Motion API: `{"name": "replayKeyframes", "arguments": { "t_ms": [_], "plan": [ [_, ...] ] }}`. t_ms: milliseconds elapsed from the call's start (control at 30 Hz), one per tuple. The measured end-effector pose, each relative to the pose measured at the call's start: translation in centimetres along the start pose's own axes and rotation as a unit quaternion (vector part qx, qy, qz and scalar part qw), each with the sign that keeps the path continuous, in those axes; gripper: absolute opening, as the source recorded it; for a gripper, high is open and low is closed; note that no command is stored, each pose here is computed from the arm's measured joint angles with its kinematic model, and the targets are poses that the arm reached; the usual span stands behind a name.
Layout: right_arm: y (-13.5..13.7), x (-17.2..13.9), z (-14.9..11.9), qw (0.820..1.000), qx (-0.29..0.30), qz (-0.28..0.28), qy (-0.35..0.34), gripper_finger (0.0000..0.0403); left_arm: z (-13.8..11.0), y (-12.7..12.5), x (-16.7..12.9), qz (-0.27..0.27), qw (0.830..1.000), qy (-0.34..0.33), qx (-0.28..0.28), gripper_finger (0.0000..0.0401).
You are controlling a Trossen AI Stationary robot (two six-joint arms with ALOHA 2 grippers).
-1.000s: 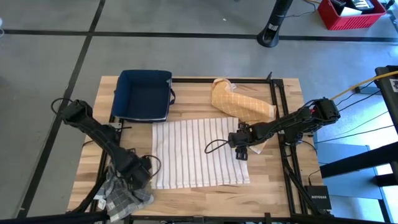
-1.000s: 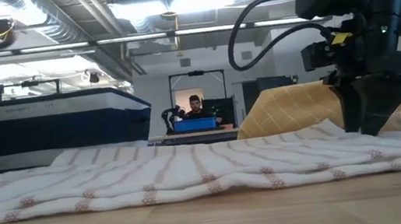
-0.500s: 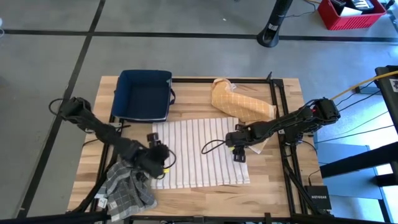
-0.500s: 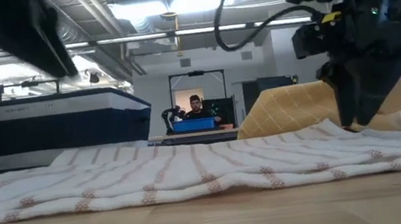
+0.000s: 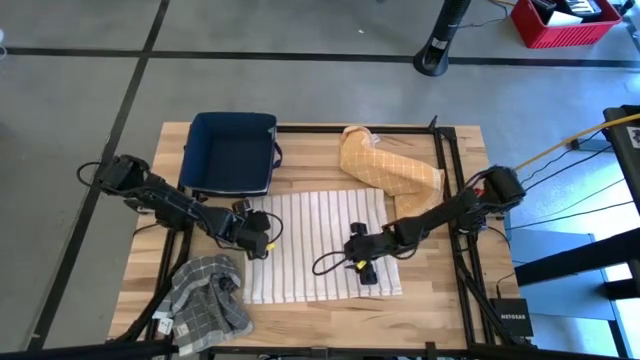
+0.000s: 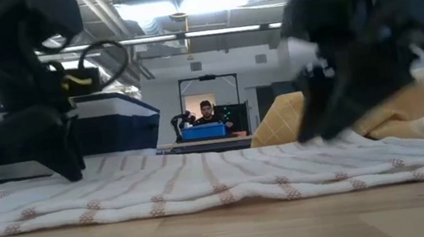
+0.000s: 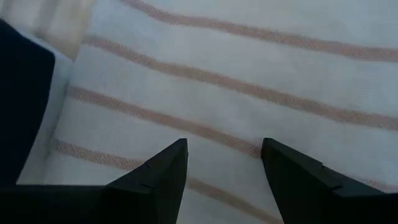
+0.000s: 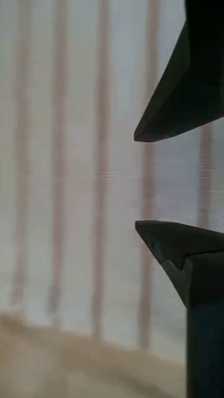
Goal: Fold towel
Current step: Fold the white towel
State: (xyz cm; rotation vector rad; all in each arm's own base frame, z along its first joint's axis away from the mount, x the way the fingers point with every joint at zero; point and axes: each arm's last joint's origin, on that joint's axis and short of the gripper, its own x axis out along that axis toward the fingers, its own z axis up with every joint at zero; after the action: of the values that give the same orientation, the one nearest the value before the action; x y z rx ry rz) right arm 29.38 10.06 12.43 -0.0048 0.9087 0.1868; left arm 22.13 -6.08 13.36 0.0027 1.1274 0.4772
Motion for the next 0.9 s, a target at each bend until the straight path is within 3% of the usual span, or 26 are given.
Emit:
{"name": "replayKeyframes", "arguments": {
  "t_ms": [233, 467, 600, 900],
  "plan": [
    [0.6, 0.5, -0.9, 0.995, 0.022, 0.078, 0.061, 0.022, 0.0, 0.6, 0.3, 0.009, 1.0, 0.015, -0.017, 0.0198],
    [0.9, -2.1, 0.8, 0.995, 0.027, 0.077, 0.063, 0.022, 3.3, -1.2, -2.7, -0.108, 0.993, 0.027, 0.029, 0.0198],
    [0.9, -4.9, 2.0, 0.995, 0.035, 0.053, 0.077, 0.022, 3.6, -1.9, -3.5, -0.173, 0.982, 0.05, 0.048, 0.0198],
    [-0.3, -7.7, -1.0, 0.985, 0.036, -0.054, 0.162, 0.022, 2.1, -2.2, -1.6, -0.157, 0.981, 0.08, 0.087, 0.0198]
  ]
}}
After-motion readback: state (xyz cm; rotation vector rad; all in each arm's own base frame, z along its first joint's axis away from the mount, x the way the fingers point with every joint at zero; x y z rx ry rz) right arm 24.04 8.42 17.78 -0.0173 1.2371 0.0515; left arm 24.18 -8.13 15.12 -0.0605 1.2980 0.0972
